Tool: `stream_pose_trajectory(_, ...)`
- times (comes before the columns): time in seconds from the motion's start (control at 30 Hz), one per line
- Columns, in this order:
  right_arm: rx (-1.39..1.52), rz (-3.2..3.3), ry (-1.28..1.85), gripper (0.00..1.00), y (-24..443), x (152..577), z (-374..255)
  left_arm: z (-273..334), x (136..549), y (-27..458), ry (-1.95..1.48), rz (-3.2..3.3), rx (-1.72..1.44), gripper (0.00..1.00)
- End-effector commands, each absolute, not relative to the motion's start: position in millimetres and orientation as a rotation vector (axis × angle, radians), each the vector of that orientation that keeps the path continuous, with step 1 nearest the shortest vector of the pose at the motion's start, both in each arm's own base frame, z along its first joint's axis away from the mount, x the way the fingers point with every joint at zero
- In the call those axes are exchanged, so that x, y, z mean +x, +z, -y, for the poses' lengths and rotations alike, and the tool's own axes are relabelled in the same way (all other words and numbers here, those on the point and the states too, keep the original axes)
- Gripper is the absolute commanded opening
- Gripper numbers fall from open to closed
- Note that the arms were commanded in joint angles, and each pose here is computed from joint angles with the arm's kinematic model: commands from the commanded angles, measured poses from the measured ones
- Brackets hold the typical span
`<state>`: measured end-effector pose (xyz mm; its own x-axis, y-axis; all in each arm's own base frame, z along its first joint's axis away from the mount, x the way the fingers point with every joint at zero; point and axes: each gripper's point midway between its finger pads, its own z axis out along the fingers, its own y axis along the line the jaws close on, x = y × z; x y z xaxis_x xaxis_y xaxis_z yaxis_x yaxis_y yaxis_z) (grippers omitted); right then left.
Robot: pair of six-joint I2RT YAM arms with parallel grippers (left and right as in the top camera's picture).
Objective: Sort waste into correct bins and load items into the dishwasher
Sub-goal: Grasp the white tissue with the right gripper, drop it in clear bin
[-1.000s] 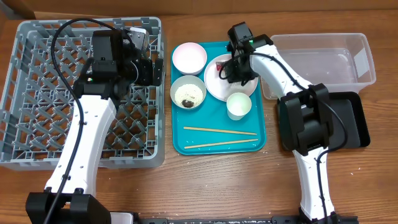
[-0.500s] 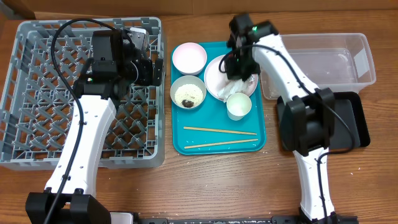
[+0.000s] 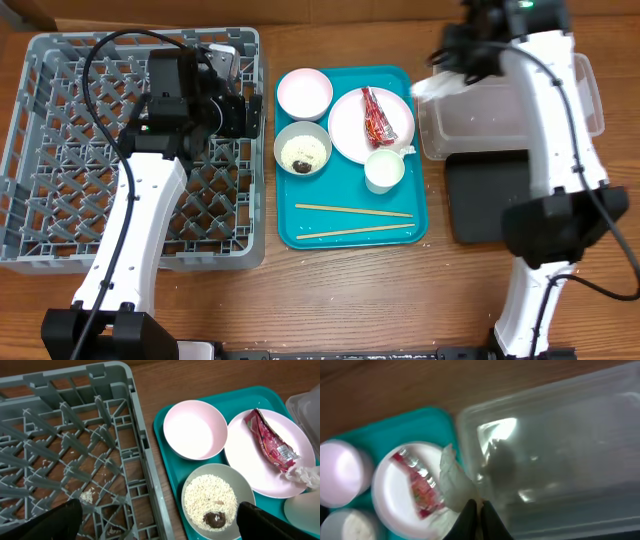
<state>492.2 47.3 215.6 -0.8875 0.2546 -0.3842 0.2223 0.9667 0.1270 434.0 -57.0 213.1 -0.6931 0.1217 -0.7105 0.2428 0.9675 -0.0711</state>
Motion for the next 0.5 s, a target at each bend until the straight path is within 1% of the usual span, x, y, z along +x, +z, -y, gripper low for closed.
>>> stream_pose_trajectory(0.0,0.551,-2.745,0.087,0.04,173,497,-14,56,438,221,-0.188,-2.319,0.259,1.00)
stream_pose_trajectory(0.03,0.563,-2.751,0.103,0.04,163,498,-11,55,438,221,-0.188,-2.320,0.259,1.00)
stream_pose_trajectory(0.07,0.579,-2.757,0.130,0.10,146,501,-8,56,438,221,-0.188,-2.319,0.259,1.00)
stream_pose_trajectory(0.1,0.578,-2.759,0.146,0.28,140,502,-9,55,438,221,-0.188,-2.320,0.259,1.00)
stream_pose_trajectory(0.13,0.567,-2.762,0.166,0.41,135,503,-11,56,438,221,-0.188,-2.319,0.260,1.00)
stream_pose_trajectory(0.17,0.532,-2.771,0.186,0.46,133,503,-14,56,438,221,-0.188,-2.319,0.259,1.00)
stream_pose_trajectory(0.27,0.420,-2.769,0.284,0.46,142,506,-28,55,438,221,-0.188,-2.320,0.259,1.00)
stream_pose_trajectory(0.3,0.347,-2.762,0.375,0.50,150,507,-40,56,438,221,-0.188,-2.319,0.259,1.00)
stream_pose_trajectory(0.37,0.164,-2.708,0.642,0.56,176,506,-76,56,438,221,-0.188,-2.319,0.259,1.00)
stream_pose_trajectory(0.4,0.054,-2.649,0.814,0.56,195,505,-97,55,438,221,-0.188,-2.320,0.259,1.00)
stream_pose_trajectory(0.43,-0.032,-2.585,0.957,0.54,213,503,-113,55,438,221,-0.188,-2.320,0.259,1.00)
stream_pose_trajectory(0.47,-0.136,-2.472,1.155,0.50,241,500,-135,55,438,221,-0.188,-2.320,0.259,1.00)
